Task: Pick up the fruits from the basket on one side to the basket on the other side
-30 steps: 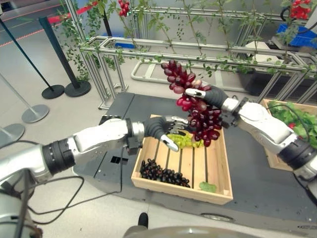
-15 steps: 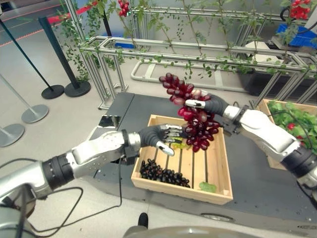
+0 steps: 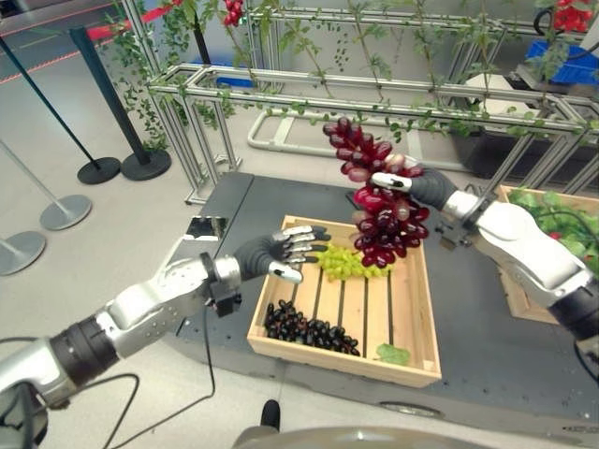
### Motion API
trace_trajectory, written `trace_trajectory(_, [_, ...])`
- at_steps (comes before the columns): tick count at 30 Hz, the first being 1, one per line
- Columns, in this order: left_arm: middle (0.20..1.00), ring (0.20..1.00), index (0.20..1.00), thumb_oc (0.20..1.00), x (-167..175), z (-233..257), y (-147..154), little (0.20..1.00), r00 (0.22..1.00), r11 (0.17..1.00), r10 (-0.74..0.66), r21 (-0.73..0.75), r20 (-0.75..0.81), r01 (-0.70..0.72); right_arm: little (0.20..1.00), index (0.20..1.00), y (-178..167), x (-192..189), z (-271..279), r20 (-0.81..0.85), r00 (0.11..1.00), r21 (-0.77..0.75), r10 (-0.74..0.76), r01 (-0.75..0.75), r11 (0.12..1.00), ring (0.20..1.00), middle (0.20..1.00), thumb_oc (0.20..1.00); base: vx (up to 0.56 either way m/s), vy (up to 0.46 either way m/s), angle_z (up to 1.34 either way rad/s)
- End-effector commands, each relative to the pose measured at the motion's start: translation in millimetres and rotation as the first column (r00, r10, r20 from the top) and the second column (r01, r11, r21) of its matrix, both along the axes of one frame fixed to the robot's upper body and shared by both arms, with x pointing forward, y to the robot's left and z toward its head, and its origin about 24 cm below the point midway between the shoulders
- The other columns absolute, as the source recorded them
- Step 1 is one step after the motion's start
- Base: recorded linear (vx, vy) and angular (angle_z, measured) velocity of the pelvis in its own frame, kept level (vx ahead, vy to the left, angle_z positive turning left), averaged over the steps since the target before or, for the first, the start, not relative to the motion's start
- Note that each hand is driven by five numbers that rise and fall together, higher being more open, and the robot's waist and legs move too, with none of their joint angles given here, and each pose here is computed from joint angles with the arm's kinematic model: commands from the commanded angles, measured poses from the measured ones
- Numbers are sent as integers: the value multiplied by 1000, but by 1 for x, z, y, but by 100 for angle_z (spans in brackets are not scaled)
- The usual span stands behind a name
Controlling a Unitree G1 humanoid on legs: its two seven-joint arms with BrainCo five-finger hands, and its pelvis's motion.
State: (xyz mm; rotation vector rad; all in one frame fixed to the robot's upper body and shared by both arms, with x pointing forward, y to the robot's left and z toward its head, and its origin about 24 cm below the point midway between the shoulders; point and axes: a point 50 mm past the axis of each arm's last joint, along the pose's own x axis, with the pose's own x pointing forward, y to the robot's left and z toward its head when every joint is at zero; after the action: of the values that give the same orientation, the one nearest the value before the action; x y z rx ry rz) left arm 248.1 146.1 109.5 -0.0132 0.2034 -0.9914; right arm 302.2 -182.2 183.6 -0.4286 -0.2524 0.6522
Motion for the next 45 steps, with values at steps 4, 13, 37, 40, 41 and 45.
trace_trajectory(4, [1000, 1000, 1000, 1000, 8, 27, 9, 1000, 989, 995, 69, -85, 130, -58, 200, 200, 5, -10, 44, 209, 977, 107, 46, -69, 992, 200, 200, 200, 0, 0, 0])
trace_trajectory(13, [1000, 1000, 1000, 1000, 28, 27, -8, 1000, 953, 971, 201, -174, 227, -163, 200, 200, 17, -11, 39, 209, 976, 127, 63, -91, 988, 200, 200, 200, 0, 0, 0])
trace_trajectory(37, [1000, 1000, 1000, 1000, 37, 18, -62, 1000, 949, 970, 170, -217, 266, -113, 200, 200, 64, -8, 51, 270, 942, 49, 201, -221, 974, 200, 200, 200, 0, 0, 0])
trace_trajectory(40, [1000, 1000, 1000, 1000, 37, 19, -62, 1000, 952, 975, 149, -200, 268, -96, 200, 200, 70, -7, 51, 269, 939, 54, 216, -239, 970, 200, 200, 200, 0, 0, 0])
trace_trajectory(41, [1000, 1000, 1000, 1000, 37, 19, -63, 1000, 953, 976, 144, -199, 268, -92, 200, 200, 73, -8, 52, 272, 936, 57, 223, -247, 967, 200, 200, 200, 0, 0, 0])
trace_trajectory(45, [1000, 1000, 1000, 1000, 35, 15, -71, 1000, 965, 984, 93, -173, 245, -51, 200, 200, 83, -9, 52, 282, 926, 50, 251, -275, 960, 200, 200, 200, 0, 0, 0])
